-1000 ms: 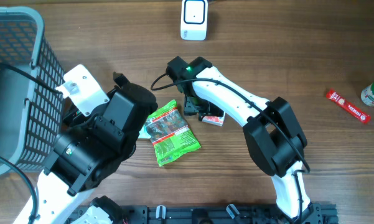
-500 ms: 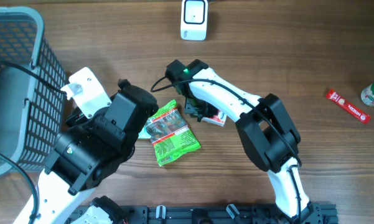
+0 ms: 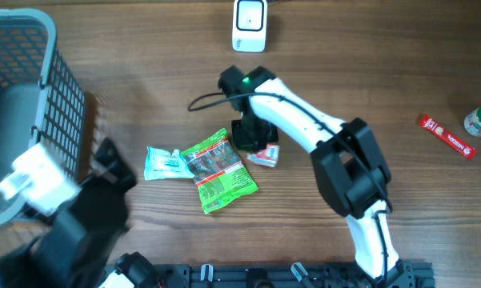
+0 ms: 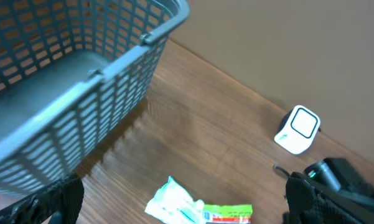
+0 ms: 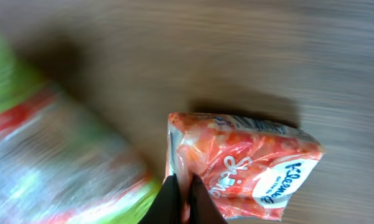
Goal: Scan the item barcode
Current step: 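Reach the right gripper to the red-white Kleenex pack and grasp it, then lift the Kleenex pack and carry it toward the scanner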
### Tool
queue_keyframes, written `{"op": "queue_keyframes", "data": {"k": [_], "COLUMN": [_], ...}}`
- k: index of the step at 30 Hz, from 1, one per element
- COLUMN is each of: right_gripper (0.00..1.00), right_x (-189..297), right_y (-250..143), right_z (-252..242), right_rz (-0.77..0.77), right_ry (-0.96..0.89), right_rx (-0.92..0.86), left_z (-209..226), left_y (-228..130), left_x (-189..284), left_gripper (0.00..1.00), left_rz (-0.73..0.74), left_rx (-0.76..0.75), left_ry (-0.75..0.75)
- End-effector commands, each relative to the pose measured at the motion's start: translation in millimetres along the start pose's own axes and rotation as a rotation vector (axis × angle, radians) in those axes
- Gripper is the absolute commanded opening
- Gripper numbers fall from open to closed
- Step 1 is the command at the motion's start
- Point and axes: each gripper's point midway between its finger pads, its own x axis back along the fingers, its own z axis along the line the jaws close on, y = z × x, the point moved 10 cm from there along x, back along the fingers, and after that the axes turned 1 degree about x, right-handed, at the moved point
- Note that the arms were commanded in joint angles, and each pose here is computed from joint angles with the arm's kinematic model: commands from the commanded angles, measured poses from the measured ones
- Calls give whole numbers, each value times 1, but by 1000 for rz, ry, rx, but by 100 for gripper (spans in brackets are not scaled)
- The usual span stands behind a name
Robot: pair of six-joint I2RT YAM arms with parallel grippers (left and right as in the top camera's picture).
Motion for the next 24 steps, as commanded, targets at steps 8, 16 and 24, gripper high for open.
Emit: {"op": "queue_keyframes", "data": {"k": [8,16,24], "right_gripper": [4,4,4], "right_x": [108,192,223], "right_y": [-6,-53,-108], "right_z": [-4,14,9], "right_rz": [-361,-761,-956], "right_ry": [513,591,444], "right_rx": [776,1249,1723], "left_z": [18,16,17], "left_y": [-1,0,7], "left_x": [4,2,2], "left_gripper": [100,100,100], "left_rz": [-49,-97,-185], "left_rx": [-28,-12,1], "left_ry": [31,46,85]}}
